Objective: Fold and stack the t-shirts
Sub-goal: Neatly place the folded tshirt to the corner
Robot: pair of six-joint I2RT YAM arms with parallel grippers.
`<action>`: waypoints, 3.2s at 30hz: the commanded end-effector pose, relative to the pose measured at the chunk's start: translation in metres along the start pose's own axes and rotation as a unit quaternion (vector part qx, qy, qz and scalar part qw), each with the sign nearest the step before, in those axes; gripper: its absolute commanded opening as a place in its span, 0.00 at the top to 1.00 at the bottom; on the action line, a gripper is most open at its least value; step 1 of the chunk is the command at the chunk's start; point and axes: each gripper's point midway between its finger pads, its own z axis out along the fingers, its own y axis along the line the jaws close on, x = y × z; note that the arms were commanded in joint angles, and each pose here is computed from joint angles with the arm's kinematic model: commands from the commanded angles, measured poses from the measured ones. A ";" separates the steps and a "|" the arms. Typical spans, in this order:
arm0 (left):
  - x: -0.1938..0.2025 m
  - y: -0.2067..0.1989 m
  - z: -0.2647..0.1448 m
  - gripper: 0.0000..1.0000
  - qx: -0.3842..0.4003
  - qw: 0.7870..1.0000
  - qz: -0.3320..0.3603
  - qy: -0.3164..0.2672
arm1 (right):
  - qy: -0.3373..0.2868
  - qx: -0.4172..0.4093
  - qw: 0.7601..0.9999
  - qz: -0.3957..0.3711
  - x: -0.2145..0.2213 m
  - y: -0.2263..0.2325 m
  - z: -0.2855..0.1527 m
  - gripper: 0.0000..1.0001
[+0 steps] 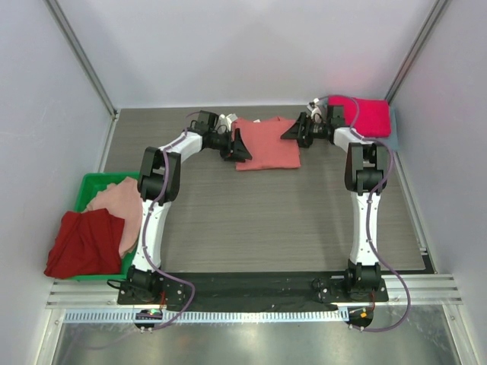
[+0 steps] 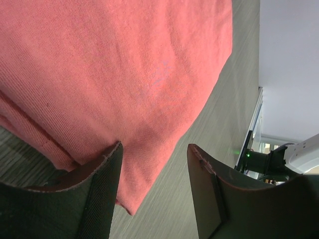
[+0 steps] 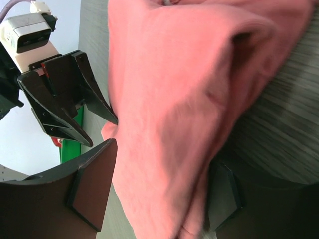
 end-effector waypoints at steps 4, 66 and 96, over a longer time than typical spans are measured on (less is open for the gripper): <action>0.007 0.014 0.004 0.43 -0.010 1.000 -0.017 0.007 | 0.037 0.057 0.995 0.070 0.048 -0.045 0.036 0.42; 0.000 -0.038 -0.001 0.41 -0.038 0.992 0.119 0.012 | -0.195 0.401 0.820 -0.358 -0.219 0.021 -0.303 0.99; 0.004 -0.041 -0.003 0.36 -0.065 0.988 0.140 0.019 | -0.272 0.544 0.728 -0.316 -0.255 -0.069 -0.345 0.50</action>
